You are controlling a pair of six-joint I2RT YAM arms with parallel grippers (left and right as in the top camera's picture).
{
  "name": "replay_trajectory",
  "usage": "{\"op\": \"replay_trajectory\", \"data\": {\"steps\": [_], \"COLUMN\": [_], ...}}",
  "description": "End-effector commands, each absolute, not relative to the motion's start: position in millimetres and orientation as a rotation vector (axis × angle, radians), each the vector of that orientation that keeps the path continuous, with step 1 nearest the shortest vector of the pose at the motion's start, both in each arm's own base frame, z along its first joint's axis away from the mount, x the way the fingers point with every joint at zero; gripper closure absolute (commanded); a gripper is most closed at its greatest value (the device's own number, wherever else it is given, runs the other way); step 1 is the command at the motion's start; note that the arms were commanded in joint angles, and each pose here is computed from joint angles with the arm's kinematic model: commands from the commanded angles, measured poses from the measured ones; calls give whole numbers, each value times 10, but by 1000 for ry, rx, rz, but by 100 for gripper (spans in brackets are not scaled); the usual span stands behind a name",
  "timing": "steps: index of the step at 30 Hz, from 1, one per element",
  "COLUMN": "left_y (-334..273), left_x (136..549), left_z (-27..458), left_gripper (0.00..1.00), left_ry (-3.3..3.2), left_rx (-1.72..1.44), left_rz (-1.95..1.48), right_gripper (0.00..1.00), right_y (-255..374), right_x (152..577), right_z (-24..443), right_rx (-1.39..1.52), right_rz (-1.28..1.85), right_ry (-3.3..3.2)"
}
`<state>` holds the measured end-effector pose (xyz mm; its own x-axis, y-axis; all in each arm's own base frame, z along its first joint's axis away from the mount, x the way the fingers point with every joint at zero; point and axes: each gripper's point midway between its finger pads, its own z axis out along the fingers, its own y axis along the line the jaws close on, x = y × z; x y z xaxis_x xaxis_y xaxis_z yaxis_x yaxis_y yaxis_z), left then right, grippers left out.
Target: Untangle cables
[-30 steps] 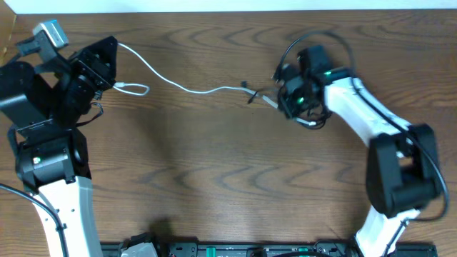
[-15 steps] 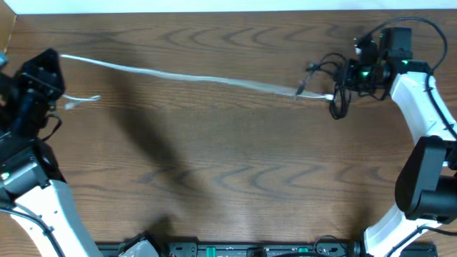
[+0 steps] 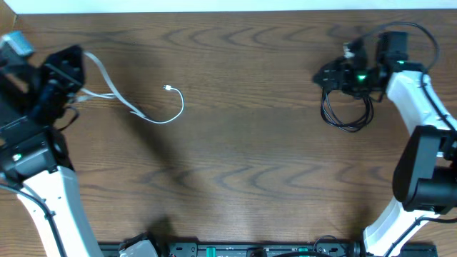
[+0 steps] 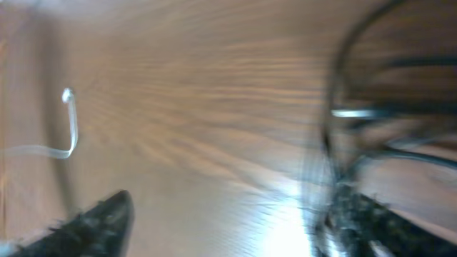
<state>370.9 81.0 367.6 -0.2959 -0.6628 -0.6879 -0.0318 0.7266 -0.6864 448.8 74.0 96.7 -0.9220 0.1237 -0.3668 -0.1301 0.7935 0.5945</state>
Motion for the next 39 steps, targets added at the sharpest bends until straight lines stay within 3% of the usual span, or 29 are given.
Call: {"op": "replay_trajectory", "data": {"steps": [1, 6, 10, 17, 26, 32, 36, 37, 39], "left_y": [151, -494, -672, -656, -652, -671, -670, -670, -670], "left_x": [3720, 3610, 3573, 3616, 3638, 3635, 3635, 3635, 3635], "left_z": [3778, 3824, 3832, 3996, 4156, 4154, 4154, 4154, 4154], "left_gripper": [92, 92, 93, 93, 93, 92, 92, 92, 92], "left_ry": [1832, 1883, 1900, 1839, 1787, 1789, 1789, 1789, 1789], "left_rx": [-352, -218, -206, -235, -310, -306, -307, -307, -307], "left_rz": [-877, -1116, -1185, -1221, -1306, -1310, -1310, -1310, -1309], "right_gripper": [1, 1, 1, 1, 4, 32, 85, 94, 99], "right_y": [1130, 1418, 1662, 2358, 3407, 3932, 4016, 4017, 4008], "right_x": [4385, 4011, 3781, 3463, 3082, 3002, 3011, 3018, 3075], "right_z": [1277, 2049, 2462, 2590, 2614, 2476, 2483, 2481, 2457], "right_rx": [-255, -640, -818, -1082, -1355, -1351, -1312, -1307, -1268], "right_rz": [1011, 1070, 1032, 1102, 1450, 1459, 1451, 1449, 1434], "right_ry": [2516, 2300, 2153, 1996, 1620, 1654, 1696, 1700, 1747]}}
